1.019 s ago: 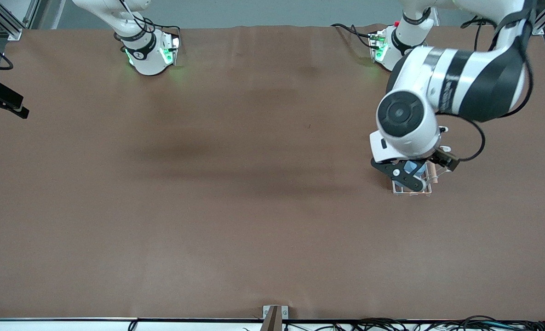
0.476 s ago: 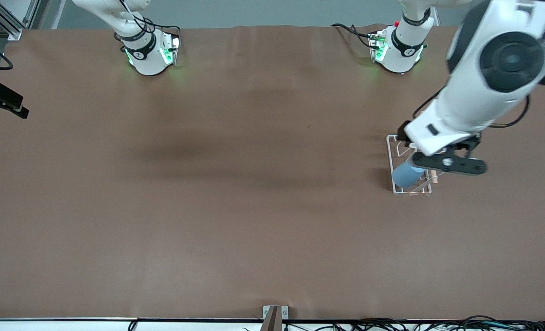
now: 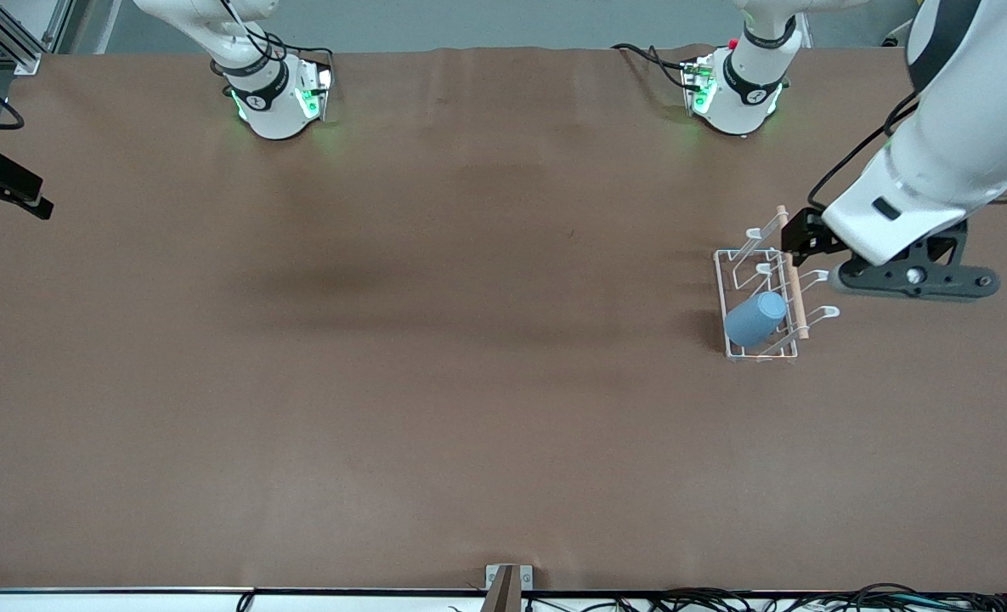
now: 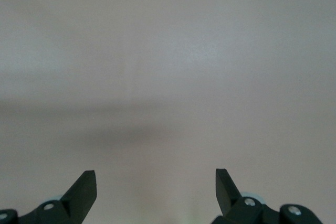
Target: Hang cup on cup holder
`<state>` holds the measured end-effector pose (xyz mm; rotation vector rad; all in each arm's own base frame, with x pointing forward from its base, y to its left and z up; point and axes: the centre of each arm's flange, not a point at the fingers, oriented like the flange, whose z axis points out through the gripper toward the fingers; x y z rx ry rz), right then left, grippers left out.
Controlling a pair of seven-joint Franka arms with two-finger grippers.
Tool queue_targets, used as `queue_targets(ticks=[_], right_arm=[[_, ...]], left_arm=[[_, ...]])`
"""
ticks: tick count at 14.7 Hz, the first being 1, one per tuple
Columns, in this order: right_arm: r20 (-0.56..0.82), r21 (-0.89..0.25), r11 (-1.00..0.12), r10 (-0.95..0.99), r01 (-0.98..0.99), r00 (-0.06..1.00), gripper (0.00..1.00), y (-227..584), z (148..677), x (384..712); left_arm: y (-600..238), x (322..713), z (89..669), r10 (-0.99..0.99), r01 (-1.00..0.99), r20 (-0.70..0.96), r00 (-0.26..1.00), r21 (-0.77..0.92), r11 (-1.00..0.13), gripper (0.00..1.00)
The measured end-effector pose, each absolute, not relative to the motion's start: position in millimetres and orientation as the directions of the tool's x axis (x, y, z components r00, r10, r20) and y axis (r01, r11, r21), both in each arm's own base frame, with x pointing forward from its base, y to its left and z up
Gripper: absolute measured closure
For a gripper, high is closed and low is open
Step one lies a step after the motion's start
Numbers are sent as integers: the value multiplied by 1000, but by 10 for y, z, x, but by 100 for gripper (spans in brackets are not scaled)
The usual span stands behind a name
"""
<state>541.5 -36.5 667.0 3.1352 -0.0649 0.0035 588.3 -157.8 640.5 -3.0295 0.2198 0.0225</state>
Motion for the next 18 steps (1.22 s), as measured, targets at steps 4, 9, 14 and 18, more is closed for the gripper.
queue_targets(ticks=[4,9,14,18], right_arm=[[2,6,-999,-42,-42,999,0,-369,6668,5414],[2,6,-999,-43,-43,999,0,-374,6666,5414],[1,6,-999,-45,-45,999,0,-386,6666,5413],[1,6,-999,-47,-47,999,0,-393,6666,5413]], left_arm=[[-1163,5617,6758,-84,-84,1,996,-49,-995,0],[-859,5214,6706,-24,-25,-28,999,-29,-999,0],[-734,4869,6602,0,0,-9,1000,-35,-999,0],[-723,4896,6627,2,2,0,1000,-32,-999,0]])
